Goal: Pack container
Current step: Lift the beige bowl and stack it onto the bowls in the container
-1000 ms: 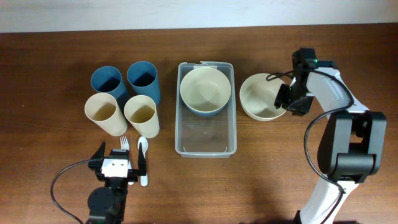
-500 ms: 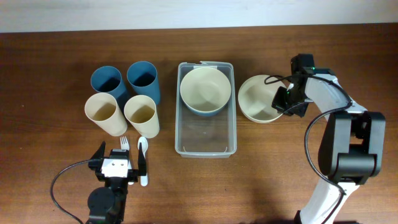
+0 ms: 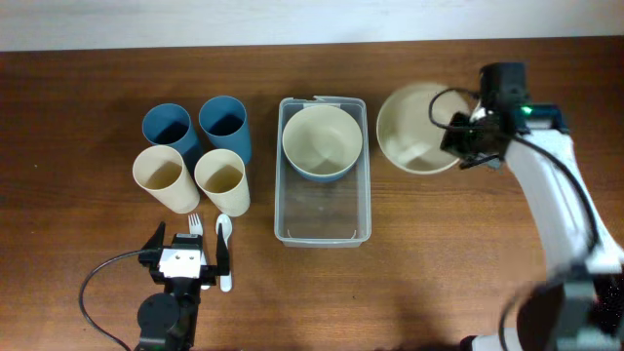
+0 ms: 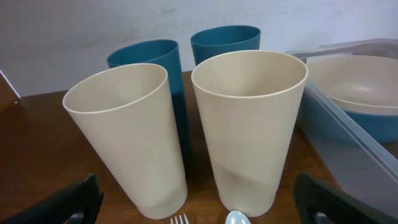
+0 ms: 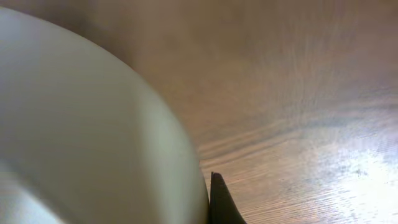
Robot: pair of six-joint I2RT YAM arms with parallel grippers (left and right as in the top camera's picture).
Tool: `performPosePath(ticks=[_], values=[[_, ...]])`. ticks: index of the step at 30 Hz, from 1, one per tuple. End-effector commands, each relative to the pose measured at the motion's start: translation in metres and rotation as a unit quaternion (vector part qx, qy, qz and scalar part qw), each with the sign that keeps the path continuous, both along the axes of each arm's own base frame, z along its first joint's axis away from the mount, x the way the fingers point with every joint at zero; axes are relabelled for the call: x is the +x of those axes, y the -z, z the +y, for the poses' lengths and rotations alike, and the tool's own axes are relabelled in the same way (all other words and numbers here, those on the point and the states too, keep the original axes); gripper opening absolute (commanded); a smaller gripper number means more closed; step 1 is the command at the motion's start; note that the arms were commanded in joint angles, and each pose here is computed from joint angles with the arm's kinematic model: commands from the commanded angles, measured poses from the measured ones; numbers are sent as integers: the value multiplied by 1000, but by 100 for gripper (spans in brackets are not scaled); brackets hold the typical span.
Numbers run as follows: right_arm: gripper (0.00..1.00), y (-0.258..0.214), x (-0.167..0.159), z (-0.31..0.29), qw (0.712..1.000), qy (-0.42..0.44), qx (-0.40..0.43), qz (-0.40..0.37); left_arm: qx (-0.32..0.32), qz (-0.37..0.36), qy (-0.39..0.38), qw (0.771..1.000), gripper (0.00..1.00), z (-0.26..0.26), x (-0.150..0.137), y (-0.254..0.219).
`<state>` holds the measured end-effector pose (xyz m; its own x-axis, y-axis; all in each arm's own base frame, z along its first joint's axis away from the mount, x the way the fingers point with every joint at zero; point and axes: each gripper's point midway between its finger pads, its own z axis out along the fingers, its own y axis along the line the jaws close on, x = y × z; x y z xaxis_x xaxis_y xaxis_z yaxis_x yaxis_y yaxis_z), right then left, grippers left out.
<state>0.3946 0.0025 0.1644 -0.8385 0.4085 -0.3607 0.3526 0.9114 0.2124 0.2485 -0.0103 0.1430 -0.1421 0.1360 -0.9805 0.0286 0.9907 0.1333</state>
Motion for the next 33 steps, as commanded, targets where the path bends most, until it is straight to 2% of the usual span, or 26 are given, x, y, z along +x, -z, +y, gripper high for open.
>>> performPosePath(ticks=[1,4,8,14,22,29,33], values=[[4,-52,-4,37,996,-49,39,-68,7,-3,4,1000,100,-1,0,0],[4,-64,-12,73,992,-75,64,-77,7,-3,4,1000,100,-1,0,0],[4,-55,-14,117,989,-112,67,-70,7,-3,4,1000,100,-1,0,0],[4,-25,11,162,986,-143,48,-77,7,-3,4,1000,100,-1,0,0],[4,19,47,184,984,-142,71,-78,7,-3,4,1000,100,-1,0,0],[4,27,58,191,982,-147,80,-86,7,-3,4,1000,100,-1,0,0],[41,17,59,192,981,-153,81,-91,7,-3,4,1000,100,-1,0,0]])
